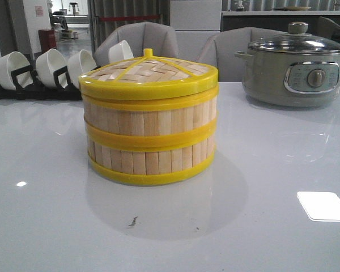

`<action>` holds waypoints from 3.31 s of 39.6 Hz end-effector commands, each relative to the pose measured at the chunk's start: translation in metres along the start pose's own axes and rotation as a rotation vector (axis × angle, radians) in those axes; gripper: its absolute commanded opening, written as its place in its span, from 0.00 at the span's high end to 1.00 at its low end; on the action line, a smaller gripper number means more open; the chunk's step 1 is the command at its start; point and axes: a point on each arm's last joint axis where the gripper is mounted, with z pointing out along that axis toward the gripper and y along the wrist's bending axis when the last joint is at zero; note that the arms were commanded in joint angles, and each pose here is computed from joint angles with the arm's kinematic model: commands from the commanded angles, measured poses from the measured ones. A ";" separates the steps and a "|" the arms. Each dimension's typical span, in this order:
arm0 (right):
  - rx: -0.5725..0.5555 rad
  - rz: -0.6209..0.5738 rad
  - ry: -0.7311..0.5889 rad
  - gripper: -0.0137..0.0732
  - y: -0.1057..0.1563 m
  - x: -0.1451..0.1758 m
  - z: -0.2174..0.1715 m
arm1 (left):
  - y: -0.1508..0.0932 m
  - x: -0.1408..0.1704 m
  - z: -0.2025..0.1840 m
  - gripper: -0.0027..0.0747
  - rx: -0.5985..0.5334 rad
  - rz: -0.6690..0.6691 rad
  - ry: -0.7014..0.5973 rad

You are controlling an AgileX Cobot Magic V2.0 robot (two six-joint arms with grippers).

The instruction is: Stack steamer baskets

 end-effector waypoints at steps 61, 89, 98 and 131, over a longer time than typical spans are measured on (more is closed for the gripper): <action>-0.007 -0.011 -0.104 0.76 0.001 -0.017 0.000 | 0.003 -0.002 -0.009 0.85 -0.053 -0.034 -0.130; -0.007 -0.011 -0.105 0.76 0.001 -0.017 0.000 | 0.003 -0.002 -0.009 0.85 -0.053 -0.034 -0.130; -0.007 -0.011 -0.096 0.78 0.001 -0.004 -0.004 | 0.003 -0.002 -0.009 0.85 -0.053 -0.034 -0.130; 0.000 -0.011 -0.127 0.78 -0.001 0.037 -0.023 | 0.003 -0.002 -0.009 0.85 -0.053 -0.034 -0.131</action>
